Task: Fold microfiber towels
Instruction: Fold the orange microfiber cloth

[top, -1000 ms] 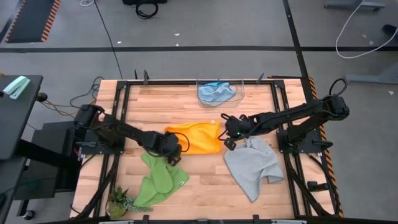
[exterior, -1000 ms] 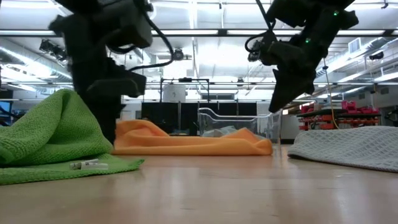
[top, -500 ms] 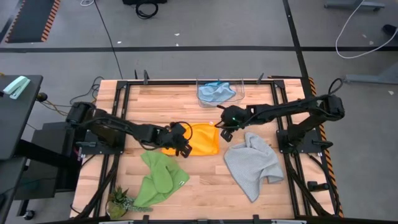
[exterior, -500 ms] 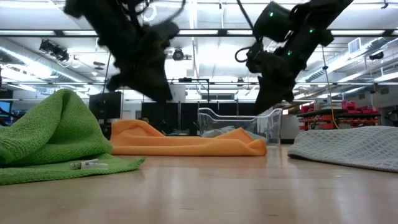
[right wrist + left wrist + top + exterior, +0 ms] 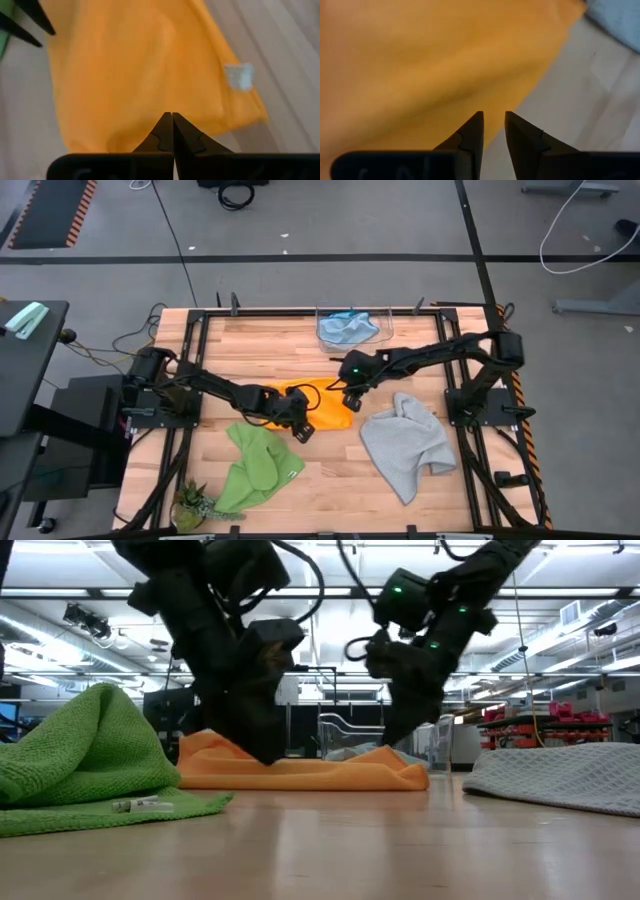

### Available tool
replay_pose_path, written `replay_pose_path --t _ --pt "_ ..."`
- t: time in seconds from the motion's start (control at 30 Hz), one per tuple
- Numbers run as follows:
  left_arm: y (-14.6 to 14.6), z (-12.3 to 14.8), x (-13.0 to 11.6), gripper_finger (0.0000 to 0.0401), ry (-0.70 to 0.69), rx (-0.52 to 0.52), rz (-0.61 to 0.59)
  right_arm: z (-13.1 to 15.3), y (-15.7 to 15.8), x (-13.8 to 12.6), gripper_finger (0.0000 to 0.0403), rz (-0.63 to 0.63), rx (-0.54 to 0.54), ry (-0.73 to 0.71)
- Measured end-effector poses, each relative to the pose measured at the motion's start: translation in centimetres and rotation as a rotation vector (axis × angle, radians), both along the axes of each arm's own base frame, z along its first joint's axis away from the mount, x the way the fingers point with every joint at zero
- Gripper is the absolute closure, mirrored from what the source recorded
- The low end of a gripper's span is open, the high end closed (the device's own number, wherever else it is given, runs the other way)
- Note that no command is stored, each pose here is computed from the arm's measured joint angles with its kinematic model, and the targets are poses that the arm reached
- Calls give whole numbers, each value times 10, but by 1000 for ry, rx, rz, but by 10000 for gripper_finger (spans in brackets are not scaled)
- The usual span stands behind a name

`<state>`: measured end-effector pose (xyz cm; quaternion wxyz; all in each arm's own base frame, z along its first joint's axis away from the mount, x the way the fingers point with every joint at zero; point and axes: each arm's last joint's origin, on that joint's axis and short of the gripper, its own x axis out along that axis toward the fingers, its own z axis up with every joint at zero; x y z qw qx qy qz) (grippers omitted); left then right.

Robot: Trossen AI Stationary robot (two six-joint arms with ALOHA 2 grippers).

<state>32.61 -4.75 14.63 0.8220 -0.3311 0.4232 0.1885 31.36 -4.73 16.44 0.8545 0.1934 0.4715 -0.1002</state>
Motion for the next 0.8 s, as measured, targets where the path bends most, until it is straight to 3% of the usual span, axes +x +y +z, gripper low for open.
replay_pose_path --t 0.3,0.8 --pt "0 -10 1 308 36 -27 43 -20 -5 30 403 61 -23 132" --pt "-1 -15 -8 313 144 -18 57 -29 -22 27 403 -18 -146 202"
